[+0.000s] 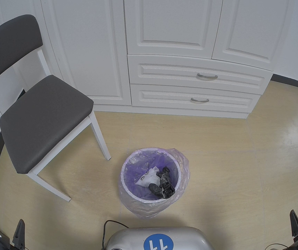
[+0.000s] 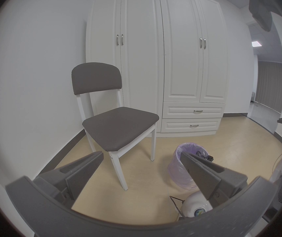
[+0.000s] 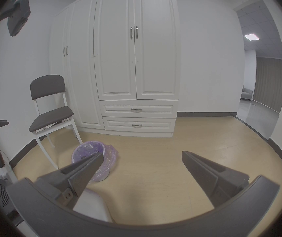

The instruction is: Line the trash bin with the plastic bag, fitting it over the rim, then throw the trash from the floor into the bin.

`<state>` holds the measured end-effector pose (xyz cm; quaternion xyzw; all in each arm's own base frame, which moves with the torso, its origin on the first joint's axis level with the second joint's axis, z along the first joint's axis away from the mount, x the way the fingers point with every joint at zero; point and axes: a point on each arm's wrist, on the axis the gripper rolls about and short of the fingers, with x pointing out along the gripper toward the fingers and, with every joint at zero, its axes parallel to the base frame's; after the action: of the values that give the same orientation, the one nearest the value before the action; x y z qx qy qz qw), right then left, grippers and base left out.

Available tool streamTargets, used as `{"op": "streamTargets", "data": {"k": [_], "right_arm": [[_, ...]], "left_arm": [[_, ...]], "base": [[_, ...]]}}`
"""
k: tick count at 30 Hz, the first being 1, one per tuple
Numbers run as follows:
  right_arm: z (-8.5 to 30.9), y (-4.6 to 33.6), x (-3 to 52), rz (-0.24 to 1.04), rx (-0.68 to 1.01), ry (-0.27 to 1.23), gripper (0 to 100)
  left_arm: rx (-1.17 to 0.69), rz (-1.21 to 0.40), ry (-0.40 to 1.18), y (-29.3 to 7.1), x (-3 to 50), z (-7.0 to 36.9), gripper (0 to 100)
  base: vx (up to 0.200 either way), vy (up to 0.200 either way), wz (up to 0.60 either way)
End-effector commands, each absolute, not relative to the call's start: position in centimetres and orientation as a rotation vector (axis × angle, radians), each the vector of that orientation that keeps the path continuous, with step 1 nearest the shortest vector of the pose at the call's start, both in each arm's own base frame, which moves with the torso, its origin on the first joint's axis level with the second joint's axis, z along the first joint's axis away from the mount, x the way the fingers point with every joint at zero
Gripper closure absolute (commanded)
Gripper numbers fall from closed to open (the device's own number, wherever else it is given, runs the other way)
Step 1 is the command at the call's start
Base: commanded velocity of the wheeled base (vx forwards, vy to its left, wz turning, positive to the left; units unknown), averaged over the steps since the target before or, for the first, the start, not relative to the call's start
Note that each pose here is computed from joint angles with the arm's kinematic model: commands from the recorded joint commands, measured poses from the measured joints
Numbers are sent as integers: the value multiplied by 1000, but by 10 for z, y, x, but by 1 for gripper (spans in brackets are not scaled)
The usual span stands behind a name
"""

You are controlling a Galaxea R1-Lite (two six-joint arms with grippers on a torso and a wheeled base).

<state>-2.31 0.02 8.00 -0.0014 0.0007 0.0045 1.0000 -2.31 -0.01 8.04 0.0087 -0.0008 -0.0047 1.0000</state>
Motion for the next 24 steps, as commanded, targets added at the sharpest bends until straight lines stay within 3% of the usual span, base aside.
{"op": "streamTargets", "data": {"k": [1, 24], "right_arm": [[75, 0, -23, 9, -3, 5, 0], [75, 0, -23, 9, -3, 5, 0]], "left_arm": [[17, -9, 5, 0, -23, 76, 0], [17, -9, 5, 0, -23, 76, 0]], "base": [[0, 0, 0], [0, 0, 0]]}}
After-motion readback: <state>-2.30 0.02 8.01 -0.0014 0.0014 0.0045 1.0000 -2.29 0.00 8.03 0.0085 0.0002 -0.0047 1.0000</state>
